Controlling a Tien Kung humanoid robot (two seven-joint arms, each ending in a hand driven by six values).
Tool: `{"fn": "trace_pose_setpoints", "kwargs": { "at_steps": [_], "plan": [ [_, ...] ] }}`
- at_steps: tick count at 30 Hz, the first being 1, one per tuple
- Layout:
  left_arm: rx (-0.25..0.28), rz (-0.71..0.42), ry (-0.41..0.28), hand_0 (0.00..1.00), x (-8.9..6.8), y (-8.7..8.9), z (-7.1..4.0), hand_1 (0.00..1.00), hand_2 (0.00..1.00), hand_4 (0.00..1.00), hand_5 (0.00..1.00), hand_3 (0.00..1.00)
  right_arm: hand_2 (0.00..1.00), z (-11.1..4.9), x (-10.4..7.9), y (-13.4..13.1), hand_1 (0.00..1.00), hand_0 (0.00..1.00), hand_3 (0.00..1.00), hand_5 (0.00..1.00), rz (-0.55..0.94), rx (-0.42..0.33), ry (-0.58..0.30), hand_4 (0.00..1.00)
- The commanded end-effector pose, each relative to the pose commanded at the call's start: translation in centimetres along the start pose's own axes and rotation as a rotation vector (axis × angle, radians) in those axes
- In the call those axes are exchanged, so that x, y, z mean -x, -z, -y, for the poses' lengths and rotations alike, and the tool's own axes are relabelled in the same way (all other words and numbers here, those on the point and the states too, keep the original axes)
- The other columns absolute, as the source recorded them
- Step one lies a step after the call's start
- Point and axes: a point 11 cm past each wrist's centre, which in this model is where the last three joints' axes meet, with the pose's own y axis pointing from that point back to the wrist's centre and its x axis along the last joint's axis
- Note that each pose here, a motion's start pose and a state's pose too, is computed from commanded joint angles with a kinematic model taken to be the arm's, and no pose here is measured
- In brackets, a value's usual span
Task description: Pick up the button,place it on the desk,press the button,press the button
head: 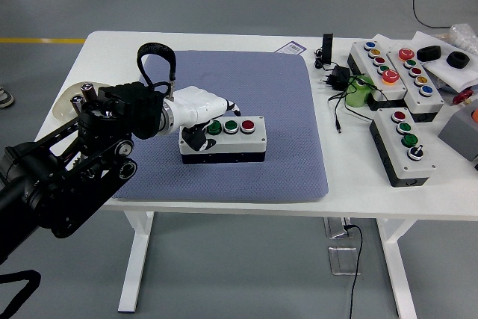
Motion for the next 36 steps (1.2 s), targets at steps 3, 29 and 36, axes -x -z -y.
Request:
{"fn": "trace_pose_setpoints", "kwargs": {
  "at_steps": [3, 29, 36],
  "plan": [
    [0.017, 0.002, 0.003, 0.002, -0.1, -0.6, 0.2, 0.015, 0.052, 0.641, 0.002, 0.876, 0.602, 0.0, 0.0, 0.0, 0.567, 0.652, 0.644, 0.269, 0.000, 0.000, 0.000, 0.264],
    [0.001, -0.012, 0.128, 0.005, 2.6, -0.3, 2.9, 0.021, 0.057, 0.636, 0.002, 0.871, 0.600, 0.0, -0.1, 0.5, 0.566, 0.651, 0.644, 0.269, 0.001, -0.012, -0.001, 0.265],
    [0.009, 0.007, 0.139, 0.005, 2.9, -0.8, 3.0, 0.020, 0.056, 0.635, 0.002, 0.871, 0.600, 0.0, -0.1, 0.5, 0.567, 0.652, 0.644, 0.269, 0.003, -0.011, -0.001, 0.265]
  ]
}}
